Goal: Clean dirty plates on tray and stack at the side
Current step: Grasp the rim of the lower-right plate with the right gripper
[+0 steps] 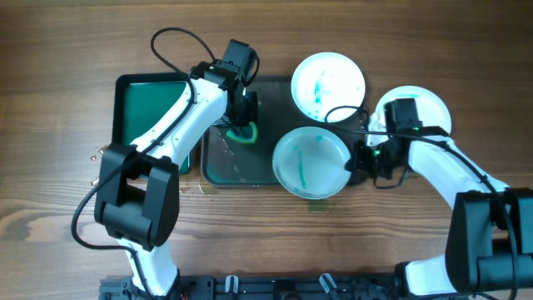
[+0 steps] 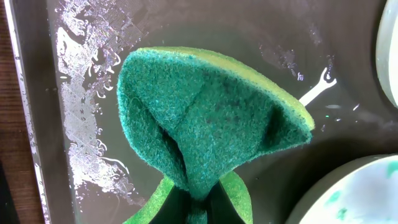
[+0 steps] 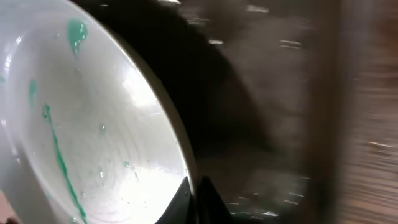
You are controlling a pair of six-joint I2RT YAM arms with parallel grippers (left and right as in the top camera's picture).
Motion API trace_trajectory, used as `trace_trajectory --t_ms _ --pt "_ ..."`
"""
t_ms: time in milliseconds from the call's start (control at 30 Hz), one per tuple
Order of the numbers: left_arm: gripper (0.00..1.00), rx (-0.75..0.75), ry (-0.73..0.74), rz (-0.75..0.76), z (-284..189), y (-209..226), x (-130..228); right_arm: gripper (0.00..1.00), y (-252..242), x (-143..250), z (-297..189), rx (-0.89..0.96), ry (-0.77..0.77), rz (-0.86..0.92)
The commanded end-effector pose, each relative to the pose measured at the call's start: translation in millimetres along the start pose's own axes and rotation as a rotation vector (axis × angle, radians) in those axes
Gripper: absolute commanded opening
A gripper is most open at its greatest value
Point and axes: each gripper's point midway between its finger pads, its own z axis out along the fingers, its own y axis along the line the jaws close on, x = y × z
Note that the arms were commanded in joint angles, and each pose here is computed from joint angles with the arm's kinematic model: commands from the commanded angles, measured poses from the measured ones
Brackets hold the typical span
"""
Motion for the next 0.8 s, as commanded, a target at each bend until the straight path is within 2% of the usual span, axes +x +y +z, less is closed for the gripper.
trace_trajectory --t_ms 0,200,400,567,667,767 --pt "0.04 0.009 0.003 0.001 4.1 -1.3 -0.6 0.04 49.9 -23.3 -3.6 -0.038 -0.070 0.017" --pt "0.04 0.094 0.055 -0.081 -26.5 9.6 -14.1 0.04 91.9 -37.3 11.9 0.032 -0.240 0.063" --pt "0.04 0.093 0.018 -0.130 -56.9 34.6 -37.4 0.04 105.5 -46.2 15.8 0.040 -0.294 0.036" --pt "0.04 0.123 0.005 -0.138 -67.5 34.4 -42.1 0.04 110.9 -57.1 44.1 0.038 -0.238 0.056" --pt "0.04 0.197 0.036 -0.130 -68.2 18.8 -36.5 0.04 115.2 -61.6 64.9 0.032 -0.185 0.061" --pt "0.04 0.197 0.060 -0.105 -62.6 8.5 -27.6 0.04 118.1 -61.4 81.2 0.016 -0.134 0.082"
